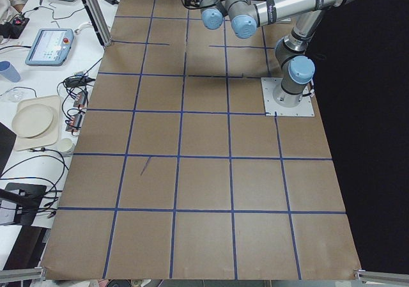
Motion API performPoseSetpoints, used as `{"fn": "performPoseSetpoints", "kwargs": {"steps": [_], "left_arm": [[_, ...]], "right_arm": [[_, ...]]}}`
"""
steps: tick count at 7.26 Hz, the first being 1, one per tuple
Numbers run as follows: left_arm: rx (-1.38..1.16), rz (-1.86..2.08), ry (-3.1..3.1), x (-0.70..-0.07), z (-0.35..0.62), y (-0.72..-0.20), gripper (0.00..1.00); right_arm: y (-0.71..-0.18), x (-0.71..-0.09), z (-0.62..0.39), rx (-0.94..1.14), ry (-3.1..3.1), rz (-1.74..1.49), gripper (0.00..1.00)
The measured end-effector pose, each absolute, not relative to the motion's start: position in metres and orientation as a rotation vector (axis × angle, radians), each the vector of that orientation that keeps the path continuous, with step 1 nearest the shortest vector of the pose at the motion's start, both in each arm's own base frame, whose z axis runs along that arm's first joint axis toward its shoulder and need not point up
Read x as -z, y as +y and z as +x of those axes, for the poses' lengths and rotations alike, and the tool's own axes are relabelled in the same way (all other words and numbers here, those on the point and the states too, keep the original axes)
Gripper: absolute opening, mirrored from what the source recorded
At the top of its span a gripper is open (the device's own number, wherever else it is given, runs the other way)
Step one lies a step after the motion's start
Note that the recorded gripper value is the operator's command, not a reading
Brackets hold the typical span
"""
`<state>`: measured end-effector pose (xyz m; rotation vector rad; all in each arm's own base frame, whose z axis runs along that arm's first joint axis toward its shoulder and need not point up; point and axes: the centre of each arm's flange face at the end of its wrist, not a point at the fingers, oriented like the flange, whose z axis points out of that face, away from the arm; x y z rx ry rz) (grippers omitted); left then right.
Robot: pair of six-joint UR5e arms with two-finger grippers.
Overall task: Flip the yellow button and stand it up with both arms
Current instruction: 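Lift the button with the left gripper while the right gripper approaches, then close the right gripper on the yellow cap held by the left gripper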
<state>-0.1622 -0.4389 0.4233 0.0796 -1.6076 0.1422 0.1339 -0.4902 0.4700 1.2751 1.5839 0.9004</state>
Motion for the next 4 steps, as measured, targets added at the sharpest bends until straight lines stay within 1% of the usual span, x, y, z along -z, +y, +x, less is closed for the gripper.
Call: {"fn": "performPoseSetpoints", "kwargs": {"steps": [4], "left_arm": [[-0.141,0.075,-1.61,-0.424,-0.163,-0.438,0.09]], "right_arm": [[-0.477,-0.473,0.178,-0.991,1.596,1.259,0.99]]}}
